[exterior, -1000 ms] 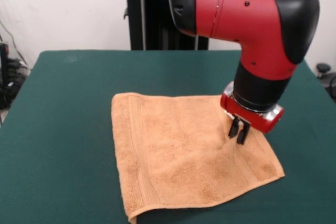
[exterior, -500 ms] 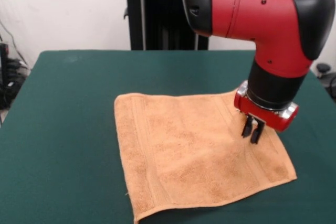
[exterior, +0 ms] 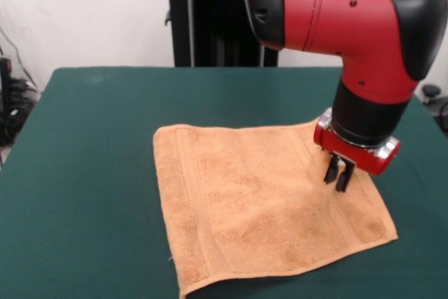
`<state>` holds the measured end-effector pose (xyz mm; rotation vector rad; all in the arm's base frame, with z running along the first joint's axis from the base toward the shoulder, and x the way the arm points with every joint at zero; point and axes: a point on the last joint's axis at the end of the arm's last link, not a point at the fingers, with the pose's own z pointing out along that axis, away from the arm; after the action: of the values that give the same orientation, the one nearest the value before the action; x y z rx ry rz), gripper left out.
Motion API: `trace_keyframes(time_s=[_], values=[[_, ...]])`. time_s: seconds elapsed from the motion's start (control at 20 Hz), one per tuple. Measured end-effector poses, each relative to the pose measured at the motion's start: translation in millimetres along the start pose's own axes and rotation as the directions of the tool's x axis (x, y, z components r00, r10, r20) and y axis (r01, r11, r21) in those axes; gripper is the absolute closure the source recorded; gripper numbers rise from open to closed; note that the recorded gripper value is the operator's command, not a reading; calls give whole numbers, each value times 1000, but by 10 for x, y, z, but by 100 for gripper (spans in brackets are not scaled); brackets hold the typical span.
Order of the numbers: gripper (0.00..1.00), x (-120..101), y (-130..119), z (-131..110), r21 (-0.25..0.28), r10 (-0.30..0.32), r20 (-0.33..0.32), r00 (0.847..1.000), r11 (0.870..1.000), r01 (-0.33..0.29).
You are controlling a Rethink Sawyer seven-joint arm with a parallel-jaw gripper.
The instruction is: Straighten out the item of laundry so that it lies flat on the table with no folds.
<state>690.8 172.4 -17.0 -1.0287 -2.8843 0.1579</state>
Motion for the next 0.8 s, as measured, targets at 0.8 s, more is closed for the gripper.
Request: trace_keyframes(time_s=[0.8], values=[[100, 470, 348, -34, -8, -67, 1, 998, 998, 67]])
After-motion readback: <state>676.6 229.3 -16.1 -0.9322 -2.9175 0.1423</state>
